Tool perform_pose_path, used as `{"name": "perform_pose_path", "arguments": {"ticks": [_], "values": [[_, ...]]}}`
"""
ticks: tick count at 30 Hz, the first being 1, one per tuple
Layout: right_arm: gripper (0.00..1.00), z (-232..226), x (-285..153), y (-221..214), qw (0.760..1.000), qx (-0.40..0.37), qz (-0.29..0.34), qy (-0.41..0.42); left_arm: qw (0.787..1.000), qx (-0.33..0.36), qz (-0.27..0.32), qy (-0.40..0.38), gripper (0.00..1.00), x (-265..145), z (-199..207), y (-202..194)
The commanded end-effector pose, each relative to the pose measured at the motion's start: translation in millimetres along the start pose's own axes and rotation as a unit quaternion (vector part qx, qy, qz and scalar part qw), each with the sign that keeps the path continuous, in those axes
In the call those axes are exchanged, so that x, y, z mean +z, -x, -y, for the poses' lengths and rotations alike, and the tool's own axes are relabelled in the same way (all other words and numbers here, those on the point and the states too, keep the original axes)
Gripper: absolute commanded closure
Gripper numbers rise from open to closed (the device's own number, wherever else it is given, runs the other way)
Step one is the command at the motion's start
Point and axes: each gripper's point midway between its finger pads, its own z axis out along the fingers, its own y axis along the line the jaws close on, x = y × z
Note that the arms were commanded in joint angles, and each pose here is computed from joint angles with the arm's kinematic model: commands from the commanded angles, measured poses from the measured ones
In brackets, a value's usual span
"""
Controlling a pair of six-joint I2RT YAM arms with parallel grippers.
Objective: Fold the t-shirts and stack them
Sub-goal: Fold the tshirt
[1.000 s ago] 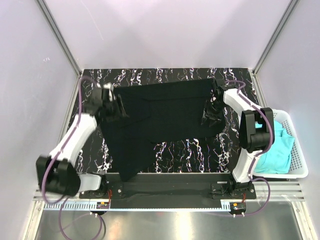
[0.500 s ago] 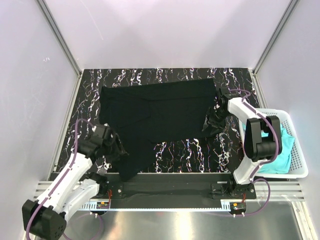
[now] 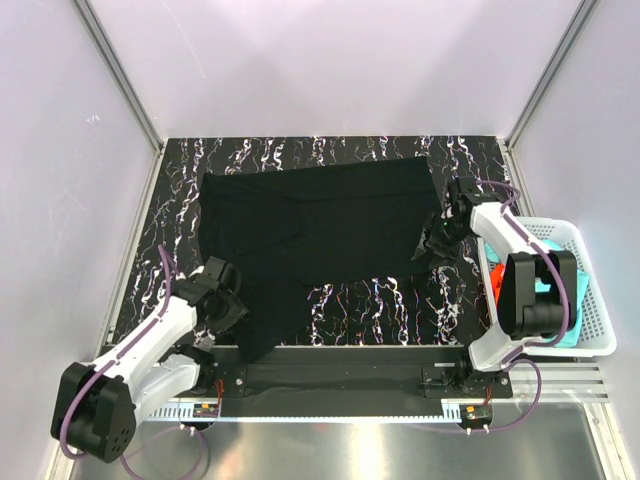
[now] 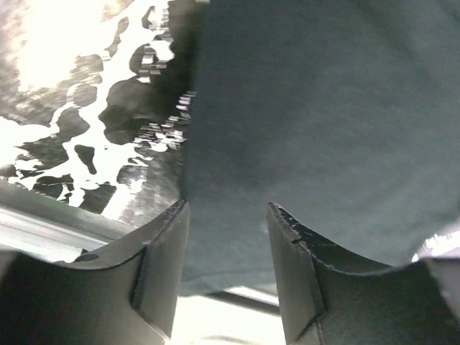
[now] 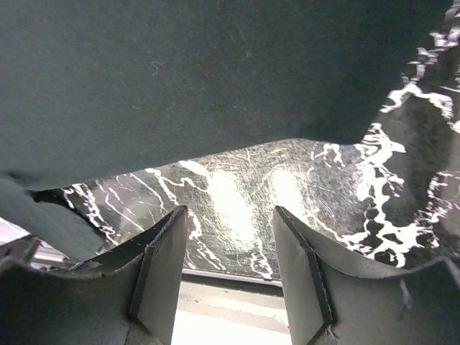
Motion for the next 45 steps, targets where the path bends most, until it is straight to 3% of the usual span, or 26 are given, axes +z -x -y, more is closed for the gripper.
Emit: {"name": "perform_pose_path", "arguments": {"ticks": [1,15,16,18,22,30,41,45], "values": [[0.42,-3.4,-22.6,4.8,0.999,0.000,0.034,0.020,0.998,-0.047,0.039,0.010,0.49,8.7,-3.4,10.6],[0.39,42.2,-16.9,22.6,0.991,0.128,0.044,-0.021,0.996,-0.024,0.051,0.064,0.55,15.4,-18.2,16.9],[0.39,46.1,-14.5,23.1,0.990,0.133,0.044,-0.028,0.997,-0.022,0.050,0.061,0.59,15.8,-17.3,16.8],[0.40,50.3,-11.2,23.8,0.988,0.141,0.046,-0.037,0.998,-0.008,0.044,0.038,0.81,15.1,-7.5,16.1],[0.43,59.7,-4.1,29.2,0.986,0.148,0.060,-0.057,0.999,0.006,0.040,-0.003,1.00,8.4,8.8,17.7],[0.46,72.1,15.9,45.6,0.984,0.145,0.056,-0.090,0.990,0.066,0.060,-0.107,1.00,-39.1,57.8,36.1],[0.46,81.4,30.7,44.8,0.981,0.131,0.043,-0.134,0.975,0.143,0.096,-0.140,1.00,-81.6,86.3,60.8],[0.45,93.3,32.6,39.1,0.975,0.108,0.053,-0.188,0.970,0.159,0.108,-0.151,1.00,-91.5,94.2,67.1]]}}
